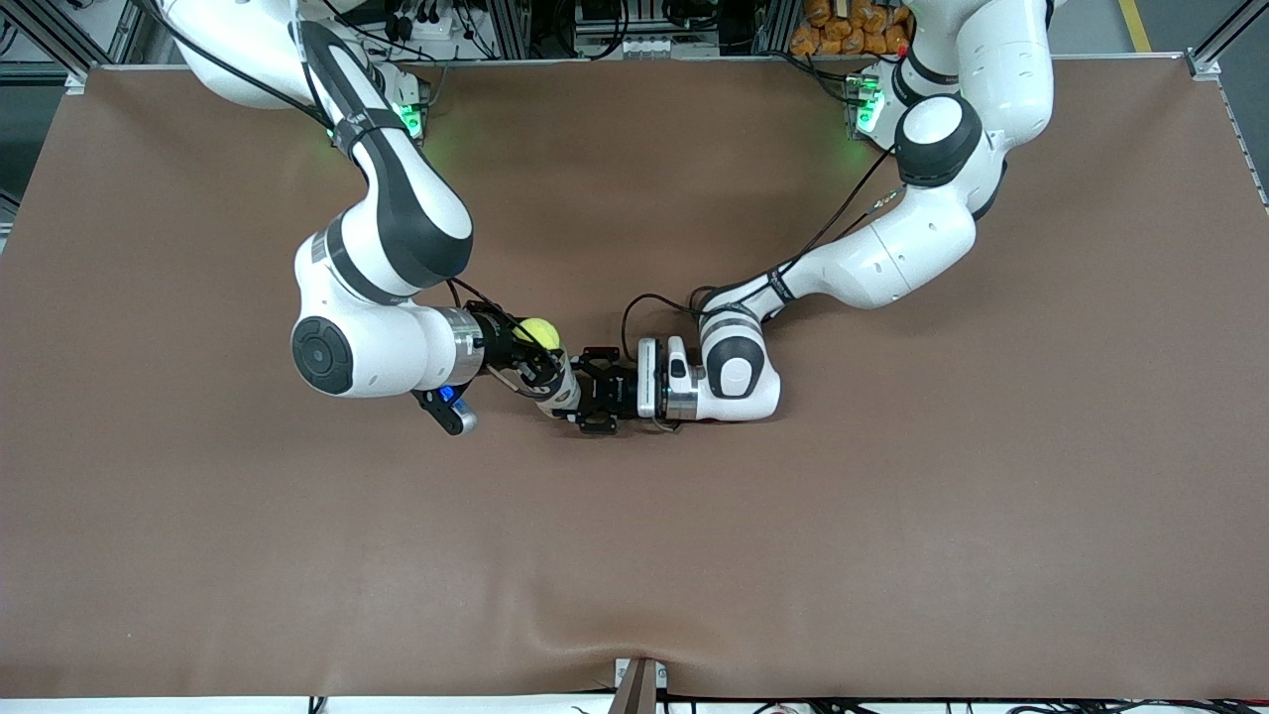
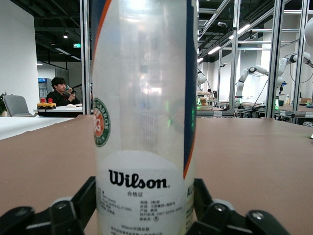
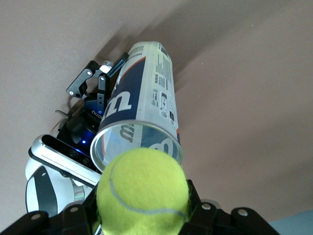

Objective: Insert tennis ball vertically with right arm
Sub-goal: 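Push the second ball into the tube and open the right gripper, then stand the tube on the table with the left gripper while the right gripper withdraws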

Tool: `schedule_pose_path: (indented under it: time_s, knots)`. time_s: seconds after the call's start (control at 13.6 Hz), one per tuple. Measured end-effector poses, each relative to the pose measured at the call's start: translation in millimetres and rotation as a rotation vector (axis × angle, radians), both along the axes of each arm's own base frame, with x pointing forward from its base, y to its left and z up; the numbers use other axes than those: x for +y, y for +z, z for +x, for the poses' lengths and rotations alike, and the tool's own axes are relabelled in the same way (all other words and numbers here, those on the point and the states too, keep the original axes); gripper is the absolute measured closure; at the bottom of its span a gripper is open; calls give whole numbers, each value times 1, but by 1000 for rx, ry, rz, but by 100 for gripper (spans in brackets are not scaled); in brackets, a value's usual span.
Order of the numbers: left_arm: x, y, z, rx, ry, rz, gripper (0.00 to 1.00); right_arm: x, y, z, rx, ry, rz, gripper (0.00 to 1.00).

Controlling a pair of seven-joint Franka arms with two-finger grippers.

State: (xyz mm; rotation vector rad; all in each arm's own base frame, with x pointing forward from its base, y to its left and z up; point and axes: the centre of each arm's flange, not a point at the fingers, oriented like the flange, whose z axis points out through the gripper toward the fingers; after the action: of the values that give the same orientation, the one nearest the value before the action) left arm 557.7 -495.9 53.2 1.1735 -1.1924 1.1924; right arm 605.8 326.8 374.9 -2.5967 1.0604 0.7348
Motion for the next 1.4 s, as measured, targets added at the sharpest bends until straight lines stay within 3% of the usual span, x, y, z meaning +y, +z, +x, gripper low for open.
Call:
schedule_pose_path:
  time_s: [0.07, 0.29, 0.59, 0.74, 0.81, 0.96, 1.4]
  knots:
    - [0, 0, 0, 0, 0, 0, 15, 0, -2, 1, -1, -2, 0, 28]
    - [0, 1, 0, -1, 0, 0, 11, 0, -5, 4, -13, -12, 1, 1]
    - [0, 1, 0, -1, 0, 0, 11, -1, -2, 7, -25, -17, 4, 0]
    - [0, 1, 0, 0, 0, 0, 7, -15, 9, 18, -71, -7, -5, 0]
    - [0, 1, 0, 1, 1, -1, 0, -30, 17, 27, -111, 19, -12, 0]
    - [0, 1, 0, 2, 1, -1, 0, -72, 34, 39, -162, 79, -3, 0]
    - [9, 19, 8, 21, -2, 1, 0, -229, 85, 50, -231, 211, -30, 0]
